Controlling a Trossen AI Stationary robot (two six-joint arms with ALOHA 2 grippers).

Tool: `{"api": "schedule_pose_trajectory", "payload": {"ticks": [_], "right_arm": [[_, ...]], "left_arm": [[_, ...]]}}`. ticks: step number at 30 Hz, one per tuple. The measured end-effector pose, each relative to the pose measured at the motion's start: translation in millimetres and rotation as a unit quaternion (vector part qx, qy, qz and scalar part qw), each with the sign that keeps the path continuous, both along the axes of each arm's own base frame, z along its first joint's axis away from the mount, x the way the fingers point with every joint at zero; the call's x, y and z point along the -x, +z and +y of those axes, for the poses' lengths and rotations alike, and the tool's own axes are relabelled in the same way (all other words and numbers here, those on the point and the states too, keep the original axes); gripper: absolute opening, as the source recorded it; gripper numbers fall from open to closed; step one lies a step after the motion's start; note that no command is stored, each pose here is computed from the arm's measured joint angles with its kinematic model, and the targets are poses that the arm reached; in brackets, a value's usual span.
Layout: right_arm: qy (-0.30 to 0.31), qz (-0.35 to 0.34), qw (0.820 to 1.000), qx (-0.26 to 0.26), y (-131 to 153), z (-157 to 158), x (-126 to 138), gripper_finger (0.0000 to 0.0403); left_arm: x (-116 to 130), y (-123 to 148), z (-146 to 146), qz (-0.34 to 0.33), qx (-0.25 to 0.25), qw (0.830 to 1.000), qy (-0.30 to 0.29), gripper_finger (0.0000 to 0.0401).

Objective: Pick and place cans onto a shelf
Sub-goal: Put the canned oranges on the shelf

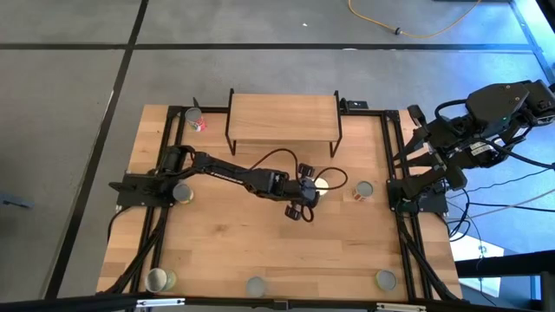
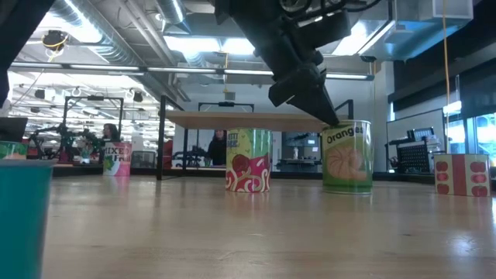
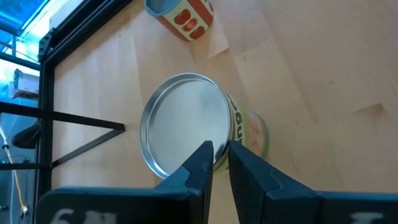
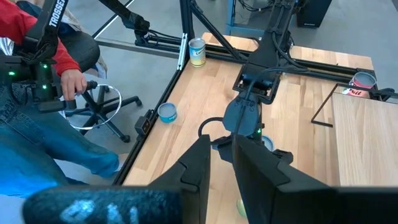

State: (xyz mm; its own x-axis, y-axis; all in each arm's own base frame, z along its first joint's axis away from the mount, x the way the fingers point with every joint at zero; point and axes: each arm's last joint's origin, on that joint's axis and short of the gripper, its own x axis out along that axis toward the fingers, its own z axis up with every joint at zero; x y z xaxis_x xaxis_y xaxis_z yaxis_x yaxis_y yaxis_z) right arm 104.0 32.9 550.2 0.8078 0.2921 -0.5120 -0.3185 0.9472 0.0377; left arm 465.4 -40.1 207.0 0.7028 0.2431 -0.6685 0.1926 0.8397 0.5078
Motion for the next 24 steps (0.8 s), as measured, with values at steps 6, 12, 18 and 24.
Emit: {"api": "schedule_pose_trajectory", "payload": {"ticks": [6,12,18,24], "right_arm": [[0.001,-0.001,1.000,0.001,0.0,0.0,0.2,0.0074],[0.001,-0.001,1.000,0.001,0.0,-0.1,0.2,0.0074],[0.001,-0.001,1.000,0.001,0.0,-0.1,0.2,0.0074],[0.000,-0.001,1.000,0.001,0.0,-0.1,0.2,0.0074]], "left_arm": [[-1.2,-4.4,0.9,0.010,-0.006,1.000,-0.019,0.0043],[-1.2,-4.6,1.4,0.017,-0.023,0.999,-0.035,0.0043],[-1.4,-5.3,4.4,0.019,-0.022,0.999,-0.033,0.0037],[-1.5,-5.6,8.0,0.020,-0.022,0.999,-0.028,0.0005]]}}
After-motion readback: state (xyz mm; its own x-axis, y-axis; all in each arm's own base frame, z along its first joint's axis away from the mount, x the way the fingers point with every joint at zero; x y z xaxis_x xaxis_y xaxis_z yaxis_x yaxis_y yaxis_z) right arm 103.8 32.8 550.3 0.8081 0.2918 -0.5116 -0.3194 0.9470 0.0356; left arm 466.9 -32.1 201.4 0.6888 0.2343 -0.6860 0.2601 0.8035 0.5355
